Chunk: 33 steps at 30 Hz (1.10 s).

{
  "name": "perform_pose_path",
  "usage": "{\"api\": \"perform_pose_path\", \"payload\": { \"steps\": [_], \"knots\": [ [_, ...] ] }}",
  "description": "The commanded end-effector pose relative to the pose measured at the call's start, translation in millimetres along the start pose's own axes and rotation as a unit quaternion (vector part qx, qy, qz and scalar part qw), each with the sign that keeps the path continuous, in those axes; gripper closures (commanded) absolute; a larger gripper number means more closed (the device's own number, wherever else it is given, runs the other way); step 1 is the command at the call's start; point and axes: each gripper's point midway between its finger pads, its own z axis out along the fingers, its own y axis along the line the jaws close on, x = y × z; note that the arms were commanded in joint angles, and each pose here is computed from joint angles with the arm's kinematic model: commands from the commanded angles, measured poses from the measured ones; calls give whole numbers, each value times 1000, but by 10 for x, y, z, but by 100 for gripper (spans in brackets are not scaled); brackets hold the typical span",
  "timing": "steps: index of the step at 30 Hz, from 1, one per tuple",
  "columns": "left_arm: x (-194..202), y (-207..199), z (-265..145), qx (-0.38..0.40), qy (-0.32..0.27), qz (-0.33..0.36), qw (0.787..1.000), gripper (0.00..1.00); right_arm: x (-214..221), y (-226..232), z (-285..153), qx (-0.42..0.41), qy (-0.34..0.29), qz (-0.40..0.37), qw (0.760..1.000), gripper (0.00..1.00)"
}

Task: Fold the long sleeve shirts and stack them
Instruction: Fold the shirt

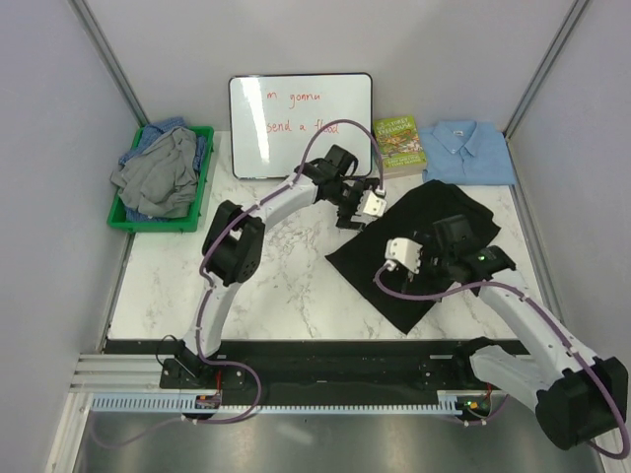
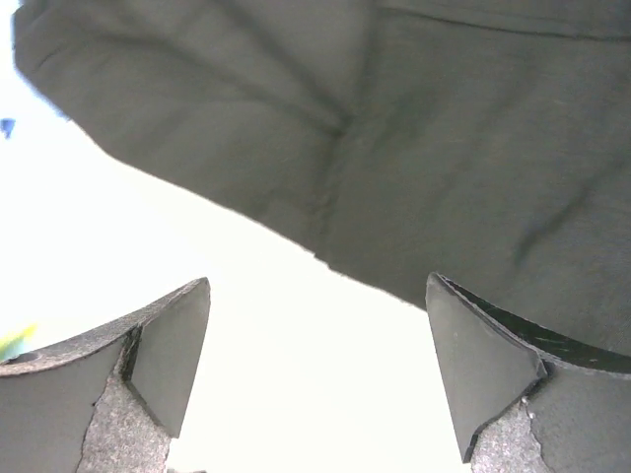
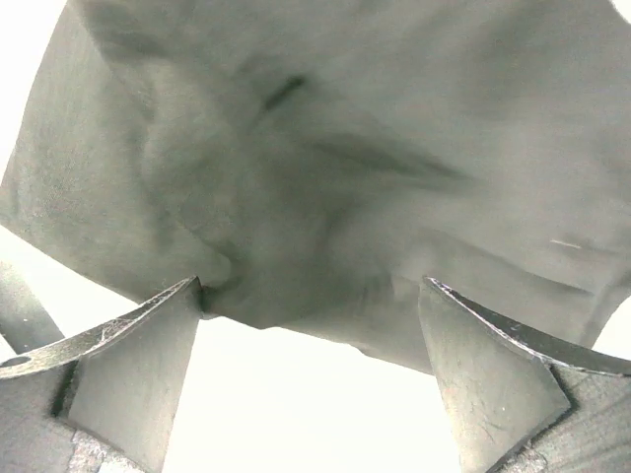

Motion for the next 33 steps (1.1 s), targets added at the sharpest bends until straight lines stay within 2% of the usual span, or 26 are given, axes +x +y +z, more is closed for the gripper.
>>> {"api": "perform_pose_path", "payload": {
  "steps": [1, 4, 9, 12, 16, 18, 22, 26, 29, 33],
  "knots": [
    [-440, 465, -487, -82, -21, -57, 995, 4, -324, -243, -496, 17, -70, 31, 997, 2],
    [-368, 508, -649, -99, -20, -117, 988, 3, -264, -471, -629, 36, -86, 106, 990, 2],
    [-193, 521, -978, -130, -16, -235, 963, 3, 39, -738, -352, 22, -49, 205, 977, 2],
    [-90, 510, -1257, -154, -12, -279, 948, 2, 130, -901, -82, 0, -18, 264, 964, 16],
    [63, 373, -1564, -174, -3, -319, 932, 3, 220, -1243, 279, -8, 15, 333, 943, 40],
    [45, 280, -1687, -180, -5, -342, 922, 3, 223, -1438, 455, -2, 23, 362, 932, 43],
    [71, 138, -1944, -202, -5, -372, 906, 3, 190, -1465, 742, -16, 50, 364, 930, 45],
    [135, -8, -2107, -223, 0, -394, 892, 3, 143, -1181, 1104, -47, 91, 321, 941, 44],
    [196, -95, -2231, -236, 2, -416, 878, 3, 64, -868, 1283, -90, 115, 273, 951, 45],
    [257, -214, -2420, -252, -2, -447, 858, 3, -254, -401, 1373, -146, 118, 158, 969, 45]
  ]
}}
